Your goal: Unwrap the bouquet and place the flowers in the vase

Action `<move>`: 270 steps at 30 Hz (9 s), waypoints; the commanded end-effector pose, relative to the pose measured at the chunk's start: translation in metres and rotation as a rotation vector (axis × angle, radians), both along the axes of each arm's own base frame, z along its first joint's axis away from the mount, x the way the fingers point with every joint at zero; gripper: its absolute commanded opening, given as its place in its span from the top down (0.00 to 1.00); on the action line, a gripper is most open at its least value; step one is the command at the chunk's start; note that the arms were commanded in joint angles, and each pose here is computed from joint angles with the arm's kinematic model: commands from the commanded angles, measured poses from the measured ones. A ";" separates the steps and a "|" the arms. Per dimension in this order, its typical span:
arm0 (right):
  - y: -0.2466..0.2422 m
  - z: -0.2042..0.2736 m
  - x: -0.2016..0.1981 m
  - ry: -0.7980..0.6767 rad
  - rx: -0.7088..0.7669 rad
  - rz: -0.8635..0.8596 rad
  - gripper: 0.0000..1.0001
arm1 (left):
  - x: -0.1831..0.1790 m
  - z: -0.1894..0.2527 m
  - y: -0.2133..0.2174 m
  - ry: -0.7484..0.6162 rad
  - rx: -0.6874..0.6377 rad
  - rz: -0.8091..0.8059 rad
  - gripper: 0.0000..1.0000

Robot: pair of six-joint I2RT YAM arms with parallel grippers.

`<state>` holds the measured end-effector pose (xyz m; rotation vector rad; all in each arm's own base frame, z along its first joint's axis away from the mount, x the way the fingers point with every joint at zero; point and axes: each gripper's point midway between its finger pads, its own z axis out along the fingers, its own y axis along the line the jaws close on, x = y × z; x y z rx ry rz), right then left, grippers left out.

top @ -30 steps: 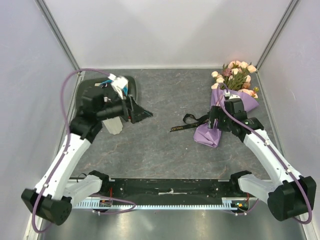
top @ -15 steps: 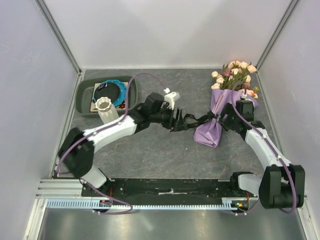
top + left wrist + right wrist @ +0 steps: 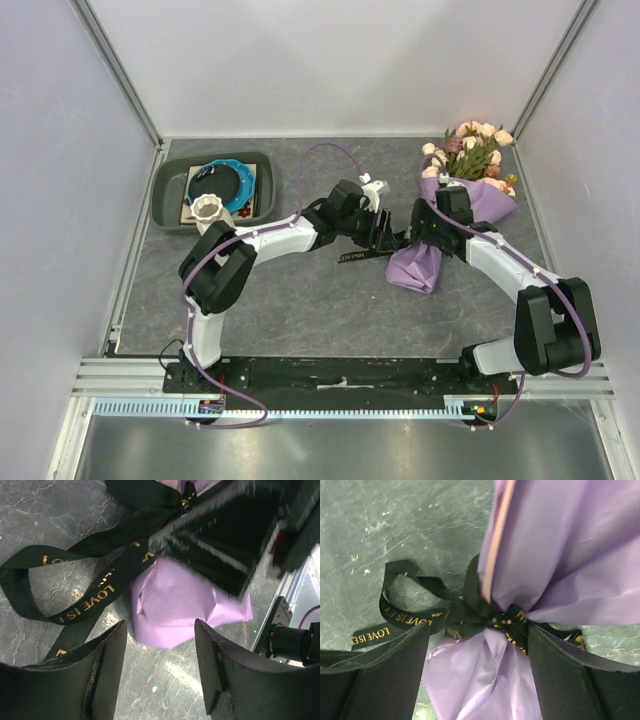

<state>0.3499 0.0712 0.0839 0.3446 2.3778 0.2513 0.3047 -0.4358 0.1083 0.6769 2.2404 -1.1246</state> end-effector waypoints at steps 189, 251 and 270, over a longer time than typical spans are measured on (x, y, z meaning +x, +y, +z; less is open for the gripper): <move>0.180 -0.077 -0.022 0.120 -0.305 0.905 0.44 | -0.102 0.072 0.154 -0.013 -0.345 0.268 0.39; 0.139 0.397 -0.043 -0.832 0.141 0.345 1.00 | -0.047 -0.054 0.062 0.351 -0.175 0.250 0.73; 0.128 0.532 -0.054 -1.099 0.206 0.316 1.00 | -0.044 -0.055 0.058 0.358 -0.170 0.239 0.73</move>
